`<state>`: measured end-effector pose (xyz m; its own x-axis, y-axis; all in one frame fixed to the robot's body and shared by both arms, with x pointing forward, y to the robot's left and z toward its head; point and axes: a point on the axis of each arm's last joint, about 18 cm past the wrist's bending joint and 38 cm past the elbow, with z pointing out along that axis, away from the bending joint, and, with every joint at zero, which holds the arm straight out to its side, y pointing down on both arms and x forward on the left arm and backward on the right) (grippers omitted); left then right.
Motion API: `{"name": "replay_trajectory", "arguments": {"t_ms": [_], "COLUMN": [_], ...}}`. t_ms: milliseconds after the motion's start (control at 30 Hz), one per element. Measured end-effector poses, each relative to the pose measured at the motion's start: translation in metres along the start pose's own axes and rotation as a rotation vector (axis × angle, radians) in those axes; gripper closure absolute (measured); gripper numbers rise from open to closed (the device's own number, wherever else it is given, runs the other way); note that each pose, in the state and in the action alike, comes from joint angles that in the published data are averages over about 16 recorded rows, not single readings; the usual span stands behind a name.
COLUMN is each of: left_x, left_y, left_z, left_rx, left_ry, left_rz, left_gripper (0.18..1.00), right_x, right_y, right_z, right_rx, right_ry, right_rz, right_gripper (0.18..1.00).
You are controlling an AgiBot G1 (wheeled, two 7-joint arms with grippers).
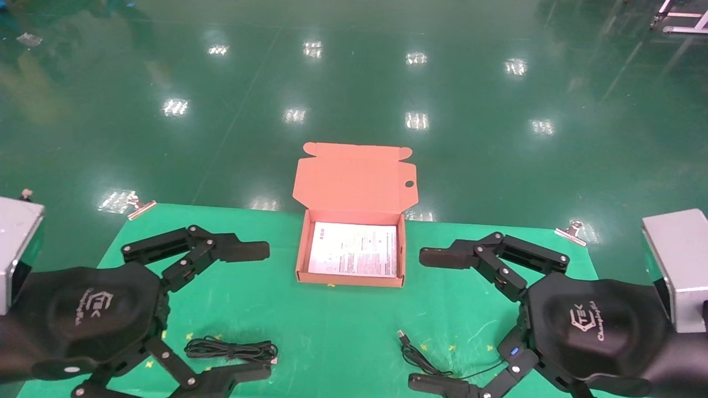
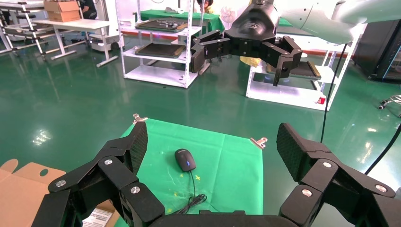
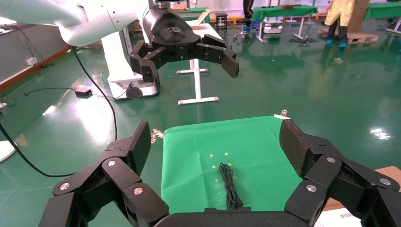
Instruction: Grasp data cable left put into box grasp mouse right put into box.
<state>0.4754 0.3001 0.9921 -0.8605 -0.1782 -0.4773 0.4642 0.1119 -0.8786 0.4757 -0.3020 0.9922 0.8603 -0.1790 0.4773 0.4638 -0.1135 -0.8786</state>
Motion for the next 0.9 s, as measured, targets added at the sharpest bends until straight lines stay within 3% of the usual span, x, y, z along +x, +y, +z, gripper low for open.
{"name": "replay_trajectory", "arguments": {"t_ms": [600, 900], "left_x": [-0.0001, -0.0015], "left_y": [0.0004, 0.0066], "left_z": [-0.0003, -0.0002], "left_rx": [-0.005, -0.087], "left_ry": [0.000, 0.023], "left_rz": [0.000, -0.007], "left_gripper": [0.184, 0.184], "right_x": [0.0000, 0.0010], "right_y": [0.0001, 0.0018], "right_z": [-0.0003, 0.0003], "right_rx": [-0.005, -0.086], "right_ry": [0.001, -0.012], "right_rz": [-0.002, -0.058], "right_gripper": [0.178, 0.178]}}
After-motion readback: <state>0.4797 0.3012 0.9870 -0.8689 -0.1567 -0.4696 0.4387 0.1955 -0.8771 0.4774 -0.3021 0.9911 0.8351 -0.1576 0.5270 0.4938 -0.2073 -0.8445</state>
